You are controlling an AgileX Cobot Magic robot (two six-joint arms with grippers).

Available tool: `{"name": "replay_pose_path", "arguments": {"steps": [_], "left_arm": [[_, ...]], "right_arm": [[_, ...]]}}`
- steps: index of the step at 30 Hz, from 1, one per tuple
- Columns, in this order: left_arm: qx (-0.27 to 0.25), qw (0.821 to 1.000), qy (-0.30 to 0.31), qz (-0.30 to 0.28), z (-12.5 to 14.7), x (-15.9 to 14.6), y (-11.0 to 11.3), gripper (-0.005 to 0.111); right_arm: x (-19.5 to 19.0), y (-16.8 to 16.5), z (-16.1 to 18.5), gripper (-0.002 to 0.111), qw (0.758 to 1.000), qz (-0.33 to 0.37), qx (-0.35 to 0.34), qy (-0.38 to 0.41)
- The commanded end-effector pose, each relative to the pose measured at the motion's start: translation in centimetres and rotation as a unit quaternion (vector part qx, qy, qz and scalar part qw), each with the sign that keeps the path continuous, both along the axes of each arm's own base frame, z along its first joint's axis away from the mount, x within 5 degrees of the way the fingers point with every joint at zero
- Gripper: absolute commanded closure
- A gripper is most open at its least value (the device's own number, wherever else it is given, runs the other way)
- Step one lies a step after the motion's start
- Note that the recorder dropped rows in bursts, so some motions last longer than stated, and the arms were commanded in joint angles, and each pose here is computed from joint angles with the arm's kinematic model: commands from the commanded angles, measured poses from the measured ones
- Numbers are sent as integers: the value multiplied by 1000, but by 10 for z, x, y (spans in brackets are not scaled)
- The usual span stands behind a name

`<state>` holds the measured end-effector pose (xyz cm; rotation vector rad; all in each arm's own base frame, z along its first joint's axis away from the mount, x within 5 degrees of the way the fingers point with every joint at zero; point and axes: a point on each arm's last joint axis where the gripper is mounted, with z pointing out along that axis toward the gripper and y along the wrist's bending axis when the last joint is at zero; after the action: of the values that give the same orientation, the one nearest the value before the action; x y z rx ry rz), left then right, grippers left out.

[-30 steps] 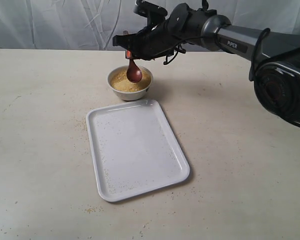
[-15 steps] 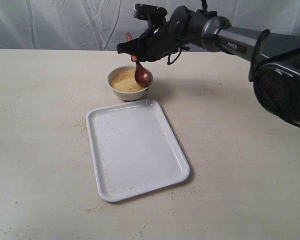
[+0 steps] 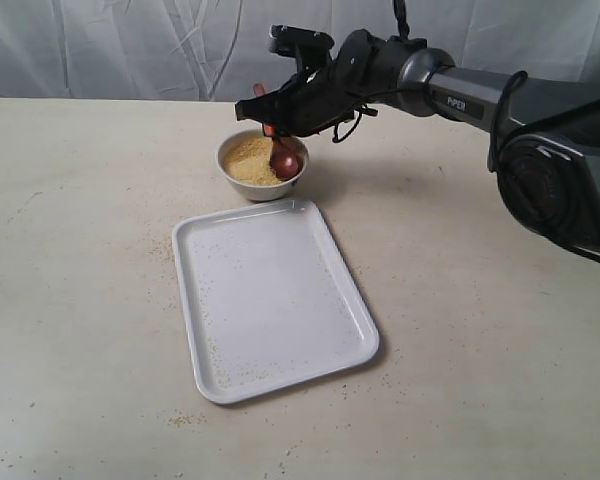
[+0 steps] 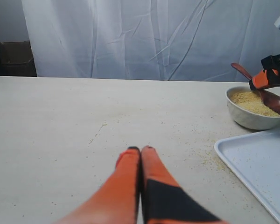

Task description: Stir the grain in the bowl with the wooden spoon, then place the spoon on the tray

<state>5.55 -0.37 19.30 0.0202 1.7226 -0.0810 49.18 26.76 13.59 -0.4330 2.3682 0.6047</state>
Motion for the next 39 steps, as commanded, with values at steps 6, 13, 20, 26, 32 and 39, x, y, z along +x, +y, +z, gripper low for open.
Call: {"name": "replay_pose_path", "arguments": {"steps": [6, 13, 20, 26, 32, 39], "left_arm": [[3, 1000, -3, 2, -1, 0, 0, 107], [3, 1000, -3, 2, -1, 0, 0, 107], [3, 1000, -3, 2, -1, 0, 0, 107], [3, 1000, -3, 2, -1, 0, 0, 107], [3, 1000, -3, 2, -1, 0, 0, 107], [8, 1000, -4, 3, -1, 0, 1, 107]], "right_arm": [[-1, -3, 0, 80, 1000, -5, 0, 16], [-1, -6, 21, 65, 1000, -2, -4, -6], [0, -32, 61, 72, 999, 16, -37, -27], [1, -44, 65, 108, 995, 64, -68, -38], [4, -33, 63, 108, 983, 137, -85, -88], [15, -24, 48, 109, 959, 230, -125, -104]]}}
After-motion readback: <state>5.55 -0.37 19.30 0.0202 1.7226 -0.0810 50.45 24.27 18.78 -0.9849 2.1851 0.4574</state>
